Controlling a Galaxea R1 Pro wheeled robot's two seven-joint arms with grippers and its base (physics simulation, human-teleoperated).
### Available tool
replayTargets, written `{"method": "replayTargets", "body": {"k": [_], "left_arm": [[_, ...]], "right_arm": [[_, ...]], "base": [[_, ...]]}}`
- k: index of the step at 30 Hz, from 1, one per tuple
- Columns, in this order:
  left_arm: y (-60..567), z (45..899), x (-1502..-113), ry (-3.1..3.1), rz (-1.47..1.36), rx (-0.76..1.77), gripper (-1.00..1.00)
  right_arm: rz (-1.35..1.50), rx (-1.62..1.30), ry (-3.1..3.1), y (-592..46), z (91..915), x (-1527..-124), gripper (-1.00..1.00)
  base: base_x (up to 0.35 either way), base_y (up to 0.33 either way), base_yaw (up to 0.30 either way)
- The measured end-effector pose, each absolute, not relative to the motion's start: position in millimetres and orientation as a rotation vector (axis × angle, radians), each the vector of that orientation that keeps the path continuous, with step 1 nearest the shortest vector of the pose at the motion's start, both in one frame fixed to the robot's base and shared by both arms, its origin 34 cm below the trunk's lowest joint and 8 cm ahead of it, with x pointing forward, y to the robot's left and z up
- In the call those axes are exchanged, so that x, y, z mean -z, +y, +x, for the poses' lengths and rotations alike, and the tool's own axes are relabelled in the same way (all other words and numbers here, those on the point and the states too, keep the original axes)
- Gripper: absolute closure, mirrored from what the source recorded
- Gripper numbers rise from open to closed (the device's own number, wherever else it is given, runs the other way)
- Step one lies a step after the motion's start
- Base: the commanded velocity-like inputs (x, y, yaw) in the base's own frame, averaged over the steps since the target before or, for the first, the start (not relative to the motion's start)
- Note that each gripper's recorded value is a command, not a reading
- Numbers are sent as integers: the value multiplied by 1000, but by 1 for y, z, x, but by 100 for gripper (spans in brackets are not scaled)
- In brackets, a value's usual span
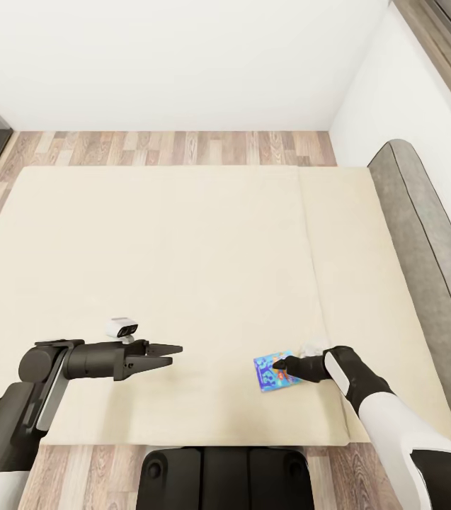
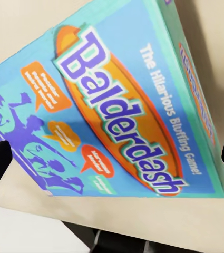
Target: Put all the toys in the child's room - the three board games (two on the bed and one on the table), the two jigsaw puzzles on the table, and the tennis ball on the table - inside the toy box on the table in the child's room.
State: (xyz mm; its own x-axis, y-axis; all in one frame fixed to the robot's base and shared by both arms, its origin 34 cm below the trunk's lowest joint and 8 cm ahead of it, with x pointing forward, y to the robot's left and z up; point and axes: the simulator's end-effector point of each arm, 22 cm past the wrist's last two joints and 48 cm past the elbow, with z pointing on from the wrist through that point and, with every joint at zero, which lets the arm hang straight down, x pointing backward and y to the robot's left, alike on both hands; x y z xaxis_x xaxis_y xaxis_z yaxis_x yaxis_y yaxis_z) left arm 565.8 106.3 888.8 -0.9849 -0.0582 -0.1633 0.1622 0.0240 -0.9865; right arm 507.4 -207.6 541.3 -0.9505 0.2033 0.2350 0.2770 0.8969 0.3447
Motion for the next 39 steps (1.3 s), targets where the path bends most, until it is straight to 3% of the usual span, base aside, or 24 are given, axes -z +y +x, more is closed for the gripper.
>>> {"method": "replayTargets", "body": {"k": [39], "left_arm": [[107, 566, -889, 2129, 109, 2087, -100]], "right_arm": [[-357, 593, -2879, -204, 508, -542, -100]], "base": [[0, 0, 0]]}}
